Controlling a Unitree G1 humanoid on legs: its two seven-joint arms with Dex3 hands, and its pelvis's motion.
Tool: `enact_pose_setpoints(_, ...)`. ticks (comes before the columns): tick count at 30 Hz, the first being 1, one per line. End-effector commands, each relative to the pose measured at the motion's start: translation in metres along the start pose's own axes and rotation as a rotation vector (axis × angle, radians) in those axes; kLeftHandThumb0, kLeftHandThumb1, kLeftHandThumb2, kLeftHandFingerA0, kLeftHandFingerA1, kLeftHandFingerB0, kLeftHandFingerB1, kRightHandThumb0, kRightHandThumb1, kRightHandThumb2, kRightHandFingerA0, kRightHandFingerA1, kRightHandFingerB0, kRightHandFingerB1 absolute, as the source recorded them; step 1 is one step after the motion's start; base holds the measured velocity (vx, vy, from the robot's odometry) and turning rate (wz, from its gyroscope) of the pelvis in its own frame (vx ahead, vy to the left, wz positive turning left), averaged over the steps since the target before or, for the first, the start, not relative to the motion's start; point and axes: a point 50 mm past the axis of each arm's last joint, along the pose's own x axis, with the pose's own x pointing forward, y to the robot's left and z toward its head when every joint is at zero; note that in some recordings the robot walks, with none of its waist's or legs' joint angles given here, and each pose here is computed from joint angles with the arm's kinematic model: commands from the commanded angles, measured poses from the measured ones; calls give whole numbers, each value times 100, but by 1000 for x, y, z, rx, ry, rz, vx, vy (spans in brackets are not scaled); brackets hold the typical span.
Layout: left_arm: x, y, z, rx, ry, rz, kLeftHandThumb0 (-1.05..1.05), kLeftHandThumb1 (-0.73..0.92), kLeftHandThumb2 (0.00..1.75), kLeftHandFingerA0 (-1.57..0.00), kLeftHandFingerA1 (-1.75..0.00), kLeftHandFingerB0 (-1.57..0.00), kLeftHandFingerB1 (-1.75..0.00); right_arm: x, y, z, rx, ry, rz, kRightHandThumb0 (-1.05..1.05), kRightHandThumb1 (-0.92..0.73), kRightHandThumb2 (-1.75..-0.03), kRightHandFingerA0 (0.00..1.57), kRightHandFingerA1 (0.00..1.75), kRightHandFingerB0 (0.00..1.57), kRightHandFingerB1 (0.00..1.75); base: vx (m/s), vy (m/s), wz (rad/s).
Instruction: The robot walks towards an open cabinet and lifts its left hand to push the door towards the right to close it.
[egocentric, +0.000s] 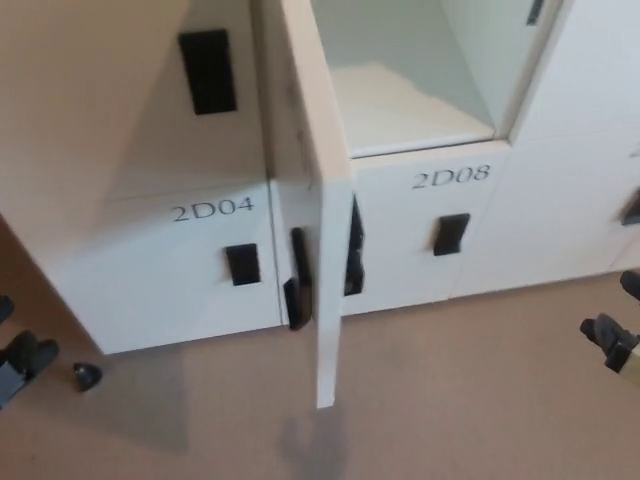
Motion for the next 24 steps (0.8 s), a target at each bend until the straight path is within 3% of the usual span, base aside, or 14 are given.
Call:
enact_pose_setpoints(1, 1, 0, 3, -7, -16, 0, -14, 67, 59, -72, -49, -48, -43, -2, -7, 0, 5, -5, -28, -9, -48, -92, 51, 74, 27, 59, 60, 42, -40)
enact_pose_setpoints(5, 1, -1, 3, -1, -14, 7, -14, 65, 58, -72, -49, -48, -43, -2, -9, -1, -1, -3, -29, -9, -49, -92, 52, 74, 28, 59, 58, 14, -24)
enact_pose_setpoints(6, 2, -2, 4, 0, -15, 8, -14, 64, 58, -70, -49, -49, -43, -2, -9, -1, -5, -5, -29, -9, -70, -60, 51, 73, 34, 56, 59, -5, -13)
enact_pose_setpoints(13, 2, -3, 6, 8, -17, -3, -15, 64, 58, -71, -48, -47, -42, -2, -8, 0, 5, -10, -28, -8, -69, -60, 52, 75, 34, 57, 65, -20, -27)
enact_pose_setpoints(14, 3, -3, 6, 11, -17, 1, -15, 65, 58, -72, -48, -49, -42, -2, -9, 0, 0, -8, -29, -8, -50, -92, 51, 73, 27, 59, -11, -3, -21)
enact_pose_setpoints(18, 3, -4, 6, 21, -20, 4, -15, 65, 58, -71, -48, -49, -43, -3, -9, -1, -17, -9, -29, -8, -51, -93, 50, 73, 27, 59, -13, 60, -24)
enact_pose_setpoints(19, 3, -4, 6, 19, -20, 3, -15, 64, 58, -71, -48, -48, -42, -3, -9, -1, -17, -9, -29, -8, -70, -60, 51, 75, 35, 57, -22, 121, -22)
enact_pose_setpoints(20, 3, -4, 7, 17, -19, 2, -15, 64, 58, -71, -48, -48, -42, -3, -9, -1, -15, -9, -29, -8, -70, -60, 51, 75, 35, 57, -22, 128, -33)
enact_pose_setpoints(21, 3, -5, 7, 18, -20, 0, -15, 64, 58, -71, -48, -48, -43, -3, -9, -1, -15, -10, -28, -8, -50, -92, 49, 72, 28, 60, -21, 138, -41)
enact_pose_setpoints(23, 3, -5, 7, 22, -22, -2, -15, 64, 58, -71, -48, -48, -43, -3, -9, -1, -15, -11, -27, -8, -50, -92, 49, 72, 28, 60, -19, 139, -14)
enact_pose_setpoints(24, 4, -6, 8, 18, -22, -1, -14, 65, 59, -72, -49, -50, -43, -3, -10, -2, -16, -9, -27, -9, -70, -60, 51, 72, 34, 55, -13, 170, 6)
